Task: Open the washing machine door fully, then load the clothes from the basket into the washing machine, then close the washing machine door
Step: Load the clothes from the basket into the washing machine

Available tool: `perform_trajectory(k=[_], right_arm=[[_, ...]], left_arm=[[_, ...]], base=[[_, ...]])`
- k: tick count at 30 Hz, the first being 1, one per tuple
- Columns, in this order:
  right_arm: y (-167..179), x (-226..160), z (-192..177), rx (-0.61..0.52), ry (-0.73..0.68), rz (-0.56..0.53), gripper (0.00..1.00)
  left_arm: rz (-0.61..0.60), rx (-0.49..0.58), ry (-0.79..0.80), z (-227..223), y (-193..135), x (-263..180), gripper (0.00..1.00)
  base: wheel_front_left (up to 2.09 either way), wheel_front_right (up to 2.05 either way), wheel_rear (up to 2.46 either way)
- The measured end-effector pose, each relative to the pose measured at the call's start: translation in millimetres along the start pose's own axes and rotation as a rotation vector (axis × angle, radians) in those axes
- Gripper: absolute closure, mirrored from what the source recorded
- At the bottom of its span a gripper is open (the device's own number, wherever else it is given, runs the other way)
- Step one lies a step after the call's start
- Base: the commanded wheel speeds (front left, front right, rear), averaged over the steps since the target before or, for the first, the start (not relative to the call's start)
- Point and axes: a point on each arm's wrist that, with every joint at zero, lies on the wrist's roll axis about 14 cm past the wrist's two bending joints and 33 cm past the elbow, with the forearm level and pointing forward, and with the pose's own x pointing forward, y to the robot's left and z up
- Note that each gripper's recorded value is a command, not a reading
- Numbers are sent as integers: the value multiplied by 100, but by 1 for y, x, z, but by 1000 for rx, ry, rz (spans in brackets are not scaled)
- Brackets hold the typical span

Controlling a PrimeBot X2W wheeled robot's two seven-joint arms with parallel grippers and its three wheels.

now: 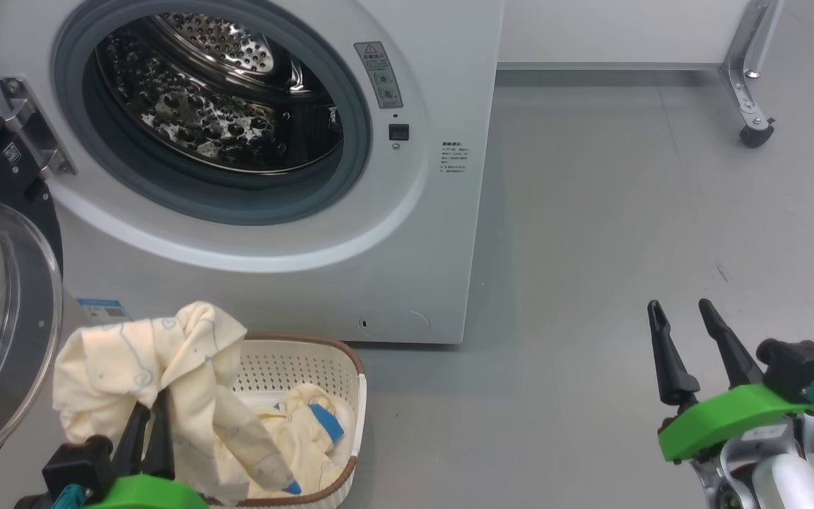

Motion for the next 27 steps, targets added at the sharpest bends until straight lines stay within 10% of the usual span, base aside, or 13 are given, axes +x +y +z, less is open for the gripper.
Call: perform_trajectory(k=[27], right_arm=[[-7,20,-33,19,97,-15,0]], left_arm=[[-82,34,-70,24,-10,72,100]], base=[[0,0,0]])
